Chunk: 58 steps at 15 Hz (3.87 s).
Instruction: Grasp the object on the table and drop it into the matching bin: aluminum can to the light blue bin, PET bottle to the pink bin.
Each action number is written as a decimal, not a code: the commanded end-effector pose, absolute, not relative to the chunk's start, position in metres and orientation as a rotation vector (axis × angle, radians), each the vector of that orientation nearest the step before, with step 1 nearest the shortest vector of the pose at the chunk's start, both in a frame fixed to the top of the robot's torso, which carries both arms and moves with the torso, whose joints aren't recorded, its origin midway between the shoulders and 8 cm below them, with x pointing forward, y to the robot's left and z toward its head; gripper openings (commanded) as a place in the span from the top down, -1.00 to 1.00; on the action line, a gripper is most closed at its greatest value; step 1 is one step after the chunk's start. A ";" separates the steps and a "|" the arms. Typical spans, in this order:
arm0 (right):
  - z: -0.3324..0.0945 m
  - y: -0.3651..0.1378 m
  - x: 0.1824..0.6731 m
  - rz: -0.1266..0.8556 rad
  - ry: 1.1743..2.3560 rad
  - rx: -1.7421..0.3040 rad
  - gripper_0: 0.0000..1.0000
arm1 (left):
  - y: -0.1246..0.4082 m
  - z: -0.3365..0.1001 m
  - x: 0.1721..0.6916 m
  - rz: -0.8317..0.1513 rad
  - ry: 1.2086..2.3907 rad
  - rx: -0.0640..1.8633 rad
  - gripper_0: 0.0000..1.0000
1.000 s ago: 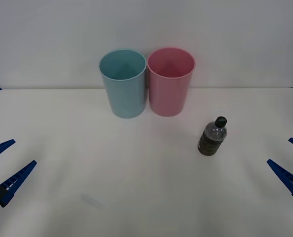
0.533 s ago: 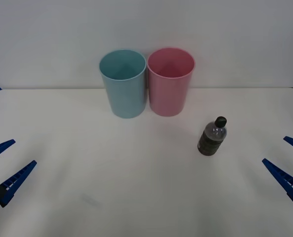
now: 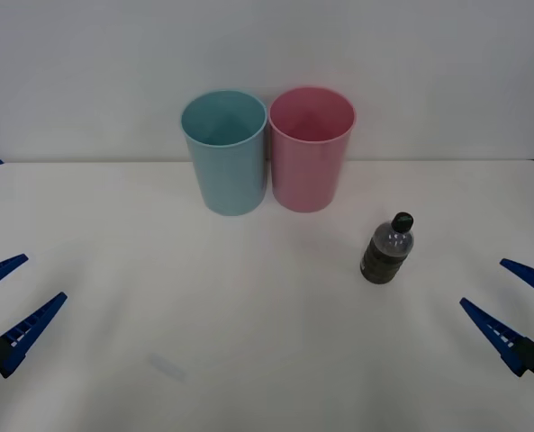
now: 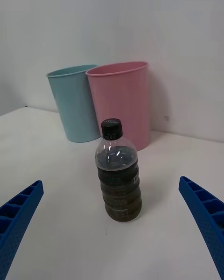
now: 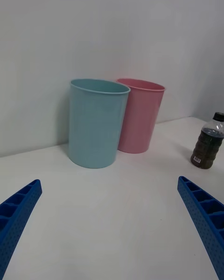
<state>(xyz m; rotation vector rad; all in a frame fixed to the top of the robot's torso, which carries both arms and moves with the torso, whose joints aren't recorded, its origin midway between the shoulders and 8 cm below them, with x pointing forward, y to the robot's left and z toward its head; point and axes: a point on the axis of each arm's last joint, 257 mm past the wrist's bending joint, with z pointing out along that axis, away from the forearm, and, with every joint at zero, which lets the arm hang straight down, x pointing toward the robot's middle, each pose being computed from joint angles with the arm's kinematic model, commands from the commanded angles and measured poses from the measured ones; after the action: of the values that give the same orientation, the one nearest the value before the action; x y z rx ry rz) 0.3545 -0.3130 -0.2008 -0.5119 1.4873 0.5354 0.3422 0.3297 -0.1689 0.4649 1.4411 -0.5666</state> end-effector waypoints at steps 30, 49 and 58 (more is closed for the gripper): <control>-0.286 -0.225 0.476 0.440 1.540 -0.573 -1.00 | 0.330 -0.169 0.342 -0.567 1.441 0.465 -1.00; -0.285 -0.200 0.496 0.395 1.532 -0.579 1.00 | 0.330 -0.169 0.342 -0.567 1.441 0.465 -1.00; -0.235 -0.189 0.479 0.456 1.473 -0.562 1.00 | 0.330 -0.169 0.342 -0.567 1.441 0.465 -1.00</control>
<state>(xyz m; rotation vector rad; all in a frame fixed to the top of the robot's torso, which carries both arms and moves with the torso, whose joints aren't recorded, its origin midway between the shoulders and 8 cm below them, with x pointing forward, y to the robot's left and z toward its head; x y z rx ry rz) 0.4811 -0.1899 -0.2399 -0.5674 1.4700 0.4496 0.3423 0.3297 -0.1689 0.4649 1.4409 -0.5666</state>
